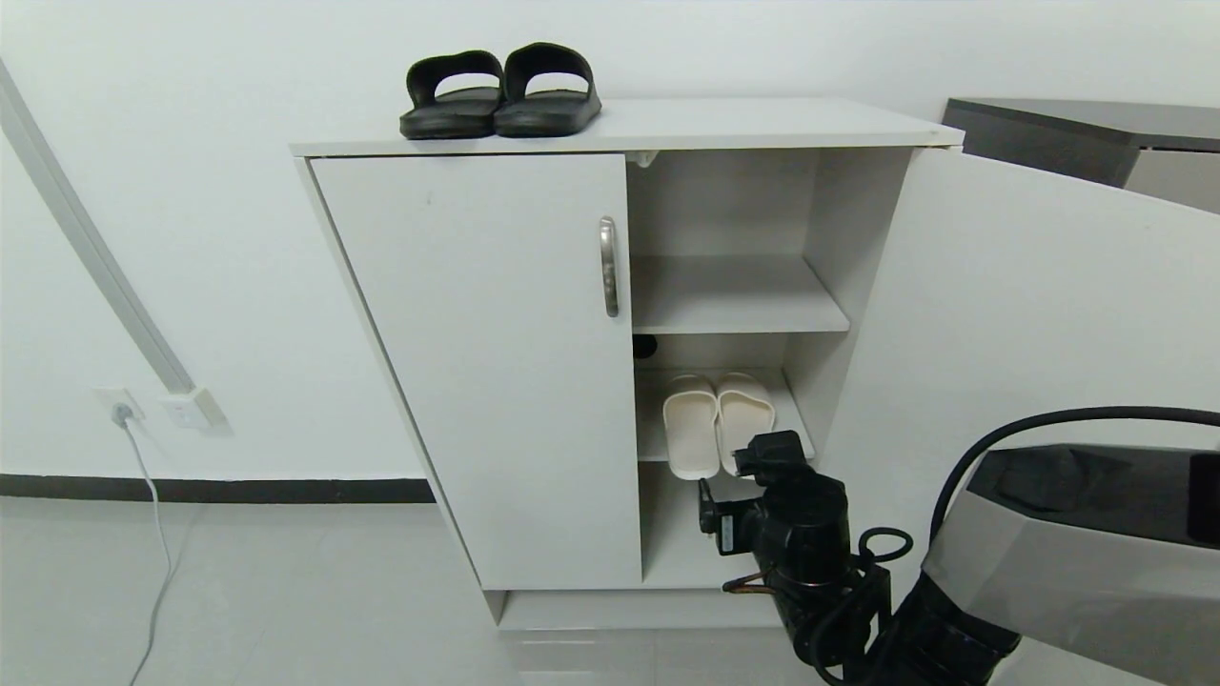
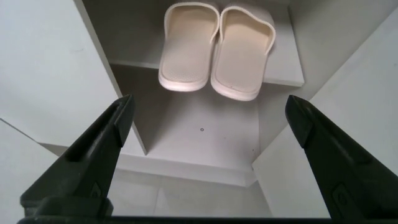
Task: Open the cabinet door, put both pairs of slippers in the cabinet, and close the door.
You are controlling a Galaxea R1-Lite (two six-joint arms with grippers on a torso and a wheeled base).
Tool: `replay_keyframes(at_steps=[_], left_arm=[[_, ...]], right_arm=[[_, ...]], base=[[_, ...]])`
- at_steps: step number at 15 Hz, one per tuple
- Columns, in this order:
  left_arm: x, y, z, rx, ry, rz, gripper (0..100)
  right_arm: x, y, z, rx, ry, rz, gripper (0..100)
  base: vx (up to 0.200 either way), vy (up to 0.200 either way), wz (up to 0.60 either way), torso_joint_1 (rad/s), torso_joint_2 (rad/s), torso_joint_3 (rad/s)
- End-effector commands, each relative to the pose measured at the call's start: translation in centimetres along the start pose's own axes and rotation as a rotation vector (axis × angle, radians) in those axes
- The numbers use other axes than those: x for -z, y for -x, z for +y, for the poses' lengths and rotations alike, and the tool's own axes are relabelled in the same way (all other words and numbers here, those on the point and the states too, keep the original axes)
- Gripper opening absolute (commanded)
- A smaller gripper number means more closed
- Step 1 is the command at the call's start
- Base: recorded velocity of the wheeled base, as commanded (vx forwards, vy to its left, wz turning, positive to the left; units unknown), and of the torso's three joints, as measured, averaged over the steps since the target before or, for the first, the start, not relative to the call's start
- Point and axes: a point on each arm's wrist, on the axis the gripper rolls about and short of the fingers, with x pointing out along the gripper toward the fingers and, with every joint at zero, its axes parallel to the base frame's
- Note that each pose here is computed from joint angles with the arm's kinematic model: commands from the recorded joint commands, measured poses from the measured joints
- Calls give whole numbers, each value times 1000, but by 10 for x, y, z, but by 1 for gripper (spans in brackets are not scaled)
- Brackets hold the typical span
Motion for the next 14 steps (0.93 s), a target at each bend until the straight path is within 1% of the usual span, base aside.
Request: replay_keyframes(at_steps=[1, 14], left_arm=[[0, 0, 0, 0, 0, 3, 0], [0, 0, 0, -2, 0, 0, 0]], right_arm=[[3, -1, 0, 0, 3, 4, 100], [3, -1, 0, 0, 2, 3, 100]], base=[[0, 0, 0, 0, 0, 0], [0, 200, 0, 4, 4, 4]])
